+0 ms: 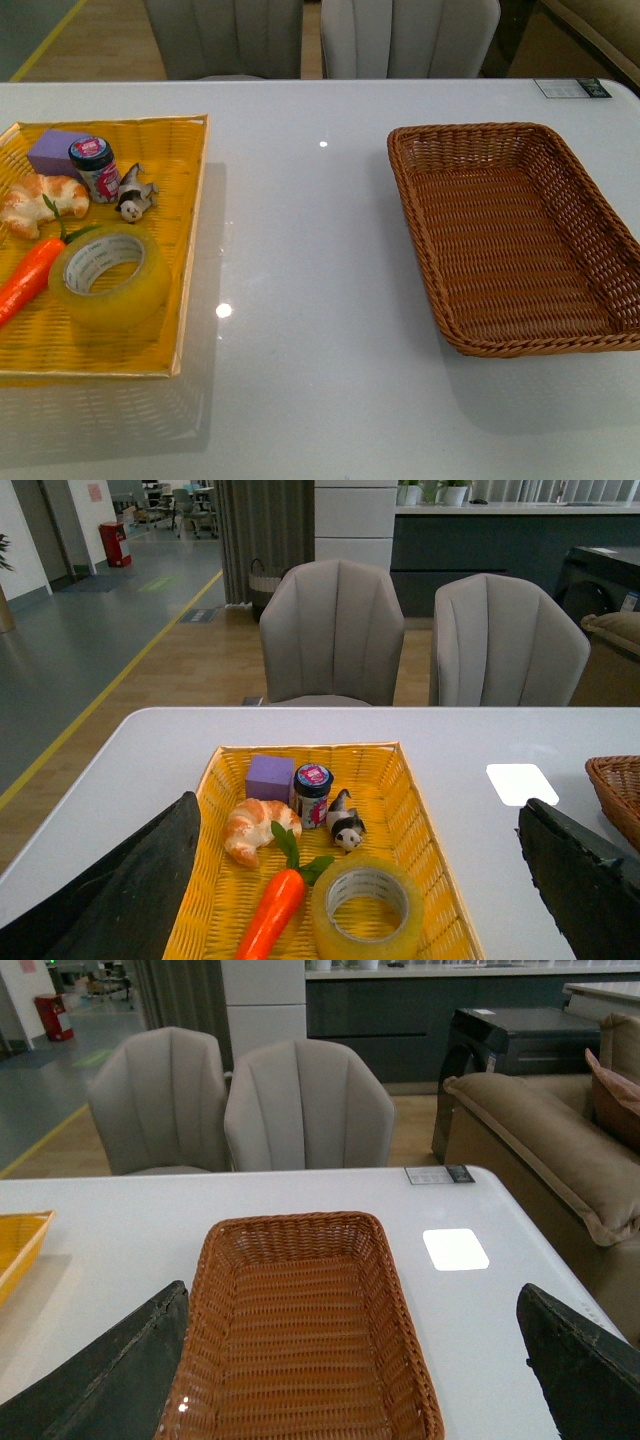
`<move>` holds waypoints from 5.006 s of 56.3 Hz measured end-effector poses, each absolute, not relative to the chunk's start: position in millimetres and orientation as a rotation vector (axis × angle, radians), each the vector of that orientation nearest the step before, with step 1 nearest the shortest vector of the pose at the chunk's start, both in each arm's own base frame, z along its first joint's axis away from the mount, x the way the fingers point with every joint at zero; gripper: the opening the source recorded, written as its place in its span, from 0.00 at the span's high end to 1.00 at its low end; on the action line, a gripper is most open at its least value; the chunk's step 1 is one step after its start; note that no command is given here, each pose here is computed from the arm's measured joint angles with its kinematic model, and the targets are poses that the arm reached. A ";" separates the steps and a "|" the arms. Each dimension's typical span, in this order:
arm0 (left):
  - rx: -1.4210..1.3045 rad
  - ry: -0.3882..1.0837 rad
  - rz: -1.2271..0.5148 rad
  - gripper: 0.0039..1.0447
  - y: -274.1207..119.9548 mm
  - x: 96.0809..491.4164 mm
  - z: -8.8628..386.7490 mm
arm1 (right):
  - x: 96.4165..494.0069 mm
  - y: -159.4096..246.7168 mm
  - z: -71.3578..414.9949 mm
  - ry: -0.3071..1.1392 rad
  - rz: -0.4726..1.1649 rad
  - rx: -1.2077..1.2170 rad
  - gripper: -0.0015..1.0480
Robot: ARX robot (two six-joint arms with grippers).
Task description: Move tape to another basket
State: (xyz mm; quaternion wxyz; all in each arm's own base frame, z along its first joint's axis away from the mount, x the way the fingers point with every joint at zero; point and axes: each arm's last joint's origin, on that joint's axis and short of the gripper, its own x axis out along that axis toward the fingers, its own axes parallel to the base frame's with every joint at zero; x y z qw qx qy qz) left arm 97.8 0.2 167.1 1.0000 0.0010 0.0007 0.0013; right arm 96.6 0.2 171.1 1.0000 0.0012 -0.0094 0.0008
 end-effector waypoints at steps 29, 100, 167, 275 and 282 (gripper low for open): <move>0.002 0.001 0.003 0.08 0.2 97.8 167.1 | 96.6 0.2 171.1 -0.019 0.002 0.002 0.09; -0.165 0.999 0.010 0.08 18.7 322.2 47.2 | 96.6 0.2 171.1 -0.019 0.002 0.002 0.09; -0.209 1.106 0.113 0.60 0.0 359.2 3.6 | 96.6 0.2 171.1 -0.019 0.002 0.002 0.09; -0.147 0.842 -0.652 0.86 -183.9 280.6 216.1 | 175.2 46.5 211.1 0.252 0.467 0.575 0.09; -0.151 0.846 -0.662 0.86 -184.5 280.8 218.0 | 184.6 61.1 198.3 0.307 0.544 0.573 0.09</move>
